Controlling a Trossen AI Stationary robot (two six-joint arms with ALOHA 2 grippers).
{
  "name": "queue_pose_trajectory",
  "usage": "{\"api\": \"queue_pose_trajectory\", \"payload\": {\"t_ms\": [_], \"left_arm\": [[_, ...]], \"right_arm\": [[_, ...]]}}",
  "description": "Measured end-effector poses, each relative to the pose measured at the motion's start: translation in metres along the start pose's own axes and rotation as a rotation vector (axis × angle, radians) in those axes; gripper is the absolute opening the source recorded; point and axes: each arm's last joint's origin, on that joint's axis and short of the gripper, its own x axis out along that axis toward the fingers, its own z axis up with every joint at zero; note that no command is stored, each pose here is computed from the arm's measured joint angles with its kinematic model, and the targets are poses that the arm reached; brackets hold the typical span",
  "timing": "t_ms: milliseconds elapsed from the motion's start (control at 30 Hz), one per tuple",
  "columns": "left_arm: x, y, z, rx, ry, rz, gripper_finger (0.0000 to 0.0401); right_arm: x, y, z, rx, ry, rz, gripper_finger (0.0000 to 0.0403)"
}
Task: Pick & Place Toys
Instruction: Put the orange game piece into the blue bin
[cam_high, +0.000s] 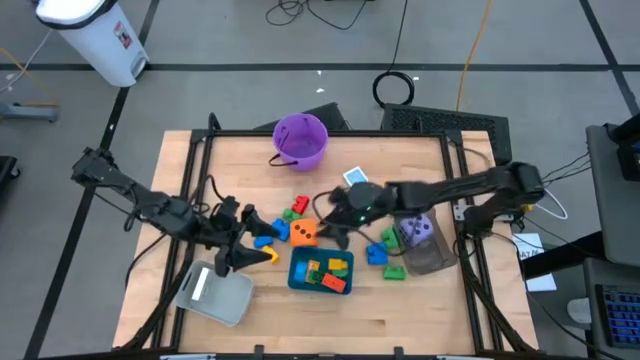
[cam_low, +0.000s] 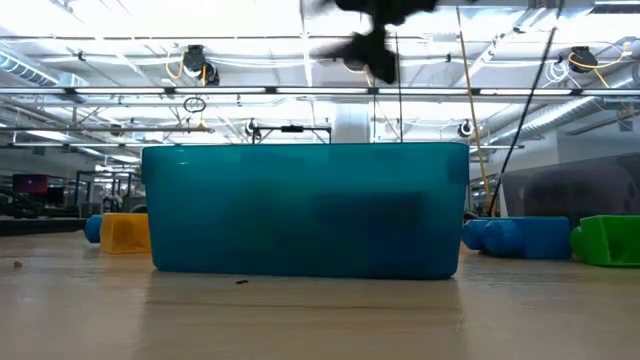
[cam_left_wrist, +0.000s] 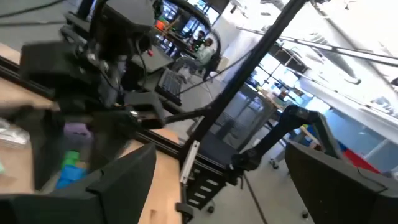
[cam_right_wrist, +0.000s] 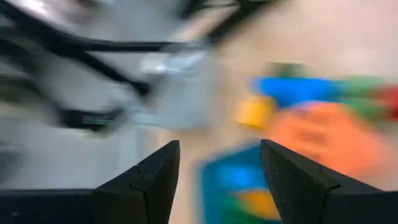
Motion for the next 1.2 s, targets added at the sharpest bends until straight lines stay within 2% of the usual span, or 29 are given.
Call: {"api": "queue_pose_trajectory", "payload": {"t_ms": [200,267,400,600,933,1200], "left_arm": [[0.002,0.01,0.003,0.015,0.0,0.055,0.0365],[0.003,0.013,0.004,0.019,0.001,0.076,0.0365],[0.005,0.02,0.008,0.033,-0.013,0.109,0.0365],[0.007,0.031,0.016,0.043,-0.046,0.157,0.0365],[0.008,0.039,0.021,0.04,-0.069,0.19,0.0365],[0.008,0.04,0.022,0.035,-0.072,0.196,0.0365]], "right_arm": [[-0.059,-0.027,-0.002,-0.107,0.037,-0.58,0.0215],[-0.07,-0.041,-0.004,-0.061,0.097,-0.7,0.0215],[-0.083,-0.07,-0.004,0.091,0.194,-0.864,0.0215],[-0.077,-0.103,0.005,0.169,0.282,-0.873,0.0215],[-0.053,-0.142,-0.002,0.099,0.467,-0.918,0.0215],[-0.044,-0.154,-0.005,0.072,0.513,-0.928,0.0216]]}}
